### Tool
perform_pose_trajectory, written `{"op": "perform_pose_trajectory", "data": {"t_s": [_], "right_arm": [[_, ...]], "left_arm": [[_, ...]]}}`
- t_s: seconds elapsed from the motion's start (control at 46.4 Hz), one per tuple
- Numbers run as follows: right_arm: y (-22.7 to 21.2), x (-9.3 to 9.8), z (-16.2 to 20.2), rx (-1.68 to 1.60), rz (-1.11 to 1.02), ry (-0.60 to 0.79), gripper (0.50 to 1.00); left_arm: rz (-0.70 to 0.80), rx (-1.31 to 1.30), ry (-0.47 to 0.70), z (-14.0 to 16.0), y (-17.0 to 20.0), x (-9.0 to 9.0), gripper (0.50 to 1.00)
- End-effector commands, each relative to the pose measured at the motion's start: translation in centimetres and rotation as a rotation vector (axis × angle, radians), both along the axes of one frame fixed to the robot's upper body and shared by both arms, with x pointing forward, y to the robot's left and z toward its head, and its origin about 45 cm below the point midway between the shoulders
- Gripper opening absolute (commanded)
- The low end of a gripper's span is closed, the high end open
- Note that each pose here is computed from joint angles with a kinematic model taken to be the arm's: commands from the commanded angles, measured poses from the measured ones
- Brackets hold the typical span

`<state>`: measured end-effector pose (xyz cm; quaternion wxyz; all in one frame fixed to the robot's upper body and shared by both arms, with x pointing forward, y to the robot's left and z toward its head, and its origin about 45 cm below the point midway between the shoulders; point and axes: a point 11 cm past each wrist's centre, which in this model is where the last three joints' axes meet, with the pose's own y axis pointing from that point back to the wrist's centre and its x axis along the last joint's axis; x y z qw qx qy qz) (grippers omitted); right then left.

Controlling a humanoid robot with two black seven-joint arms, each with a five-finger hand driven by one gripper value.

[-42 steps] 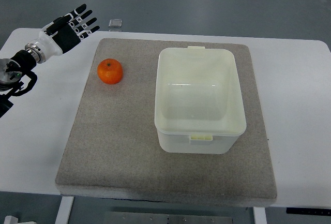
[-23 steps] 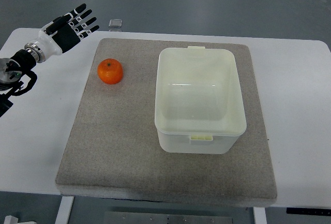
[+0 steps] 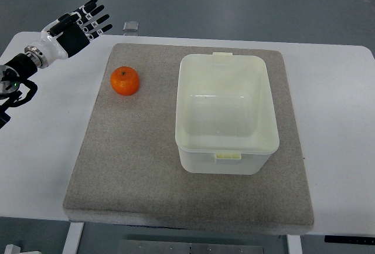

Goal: Put orange in box with left hand
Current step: 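Move the open left hand forward toward the orange, then lower the left hand over the orange and curl fingers around it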

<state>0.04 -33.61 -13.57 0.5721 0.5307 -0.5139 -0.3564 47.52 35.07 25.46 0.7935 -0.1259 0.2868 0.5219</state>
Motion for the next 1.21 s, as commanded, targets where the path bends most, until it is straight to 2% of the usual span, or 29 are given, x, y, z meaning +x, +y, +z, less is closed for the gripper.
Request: {"op": "perform_pose_trajectory", "data": {"t_s": [0.0,0.301,0.603,0.883,1.033,1.184], "right_arm": [[0.0,0.0,0.0,0.0,0.0,0.0,0.944],[0.0,0.0,0.0,0.0,0.0,0.0,0.944],[0.0,0.0,0.0,0.0,0.0,0.0,0.944],[0.0,0.0,0.0,0.0,0.0,0.0,0.944],[0.0,0.0,0.0,0.0,0.0,0.0,0.944],[0.0,0.0,0.0,0.0,0.0,0.0,0.944]], "left_arm": [[-0.07,0.115,-0.018,0.1,-0.1,-0.2,0.994],[-0.151,0.465,-0.075,1.9,1.0,0.1,0.992],[-0.384,0.888,-0.26,3.5,-1.7,-0.6,0.992],[-0.513,1.286,-0.366,4.4,-1.4,-0.4,0.992],[-0.502,1.497,-0.435,4.2,-2.1,0.2,0.992],[-0.582,1.682,-0.495,2.4,-4.1,0.3,0.992]]}}
